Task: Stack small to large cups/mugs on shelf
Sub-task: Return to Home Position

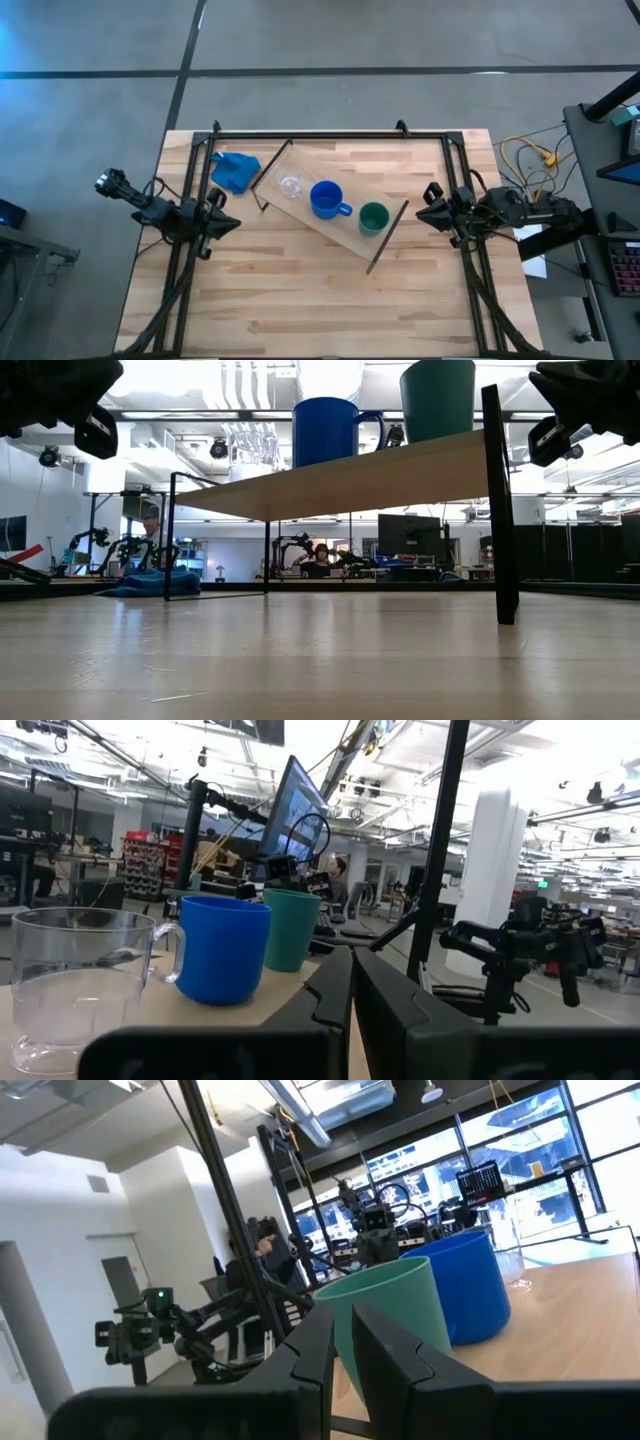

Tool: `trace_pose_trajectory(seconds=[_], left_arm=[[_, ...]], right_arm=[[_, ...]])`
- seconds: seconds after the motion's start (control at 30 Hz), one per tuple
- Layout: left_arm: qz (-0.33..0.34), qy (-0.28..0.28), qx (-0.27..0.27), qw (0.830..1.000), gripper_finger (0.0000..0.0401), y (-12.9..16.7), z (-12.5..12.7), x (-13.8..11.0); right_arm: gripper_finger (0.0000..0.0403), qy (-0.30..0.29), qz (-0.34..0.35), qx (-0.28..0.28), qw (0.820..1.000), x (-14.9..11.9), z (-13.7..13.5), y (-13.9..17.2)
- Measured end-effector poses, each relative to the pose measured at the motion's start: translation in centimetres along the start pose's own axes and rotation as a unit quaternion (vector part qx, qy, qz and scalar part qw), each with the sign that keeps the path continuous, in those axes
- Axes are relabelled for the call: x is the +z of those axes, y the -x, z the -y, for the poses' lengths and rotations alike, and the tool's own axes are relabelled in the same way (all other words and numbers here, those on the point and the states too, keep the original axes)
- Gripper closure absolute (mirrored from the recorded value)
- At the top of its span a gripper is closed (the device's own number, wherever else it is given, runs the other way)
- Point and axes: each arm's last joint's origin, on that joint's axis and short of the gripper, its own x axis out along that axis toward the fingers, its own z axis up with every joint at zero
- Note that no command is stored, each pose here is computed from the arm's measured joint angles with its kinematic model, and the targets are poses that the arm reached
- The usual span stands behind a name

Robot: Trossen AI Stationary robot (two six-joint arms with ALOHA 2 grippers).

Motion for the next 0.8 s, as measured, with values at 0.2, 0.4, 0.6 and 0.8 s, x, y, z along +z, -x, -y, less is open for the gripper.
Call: trace_pose_trajectory(seconds=[0.2, 0.4, 0.6, 0.8], left_arm=[[-0.008, -0.004, 0.001, 1.000, 0.0401, -0.11, 0.03, -0.19], [-0.017, -0.009, 0.002, 1.000, 0.0401, -0.22, 0.07, -0.41], [-0.026, -0.013, 0.002, 1.000, 0.0401, -0.32, 0.12, -0.61], [-0.033, -0.016, 0.002, 0.999, 0.0401, -0.40, 0.15, -0.78]], right_arm=[[0.0367, 0.001, 0.000, 0.000, 1.000, 0.00, 0.00, 0.00], [0.0367, 0.001, 0.000, 0.000, 1.000, 0.00, 0.00, 0.00], [0.0367, 0.001, 0.000, 0.000, 1.000, 0.00, 0.00, 0.00], [0.0367, 0.001, 0.000, 0.000, 1.000, 0.00, 0.00, 0.00]])
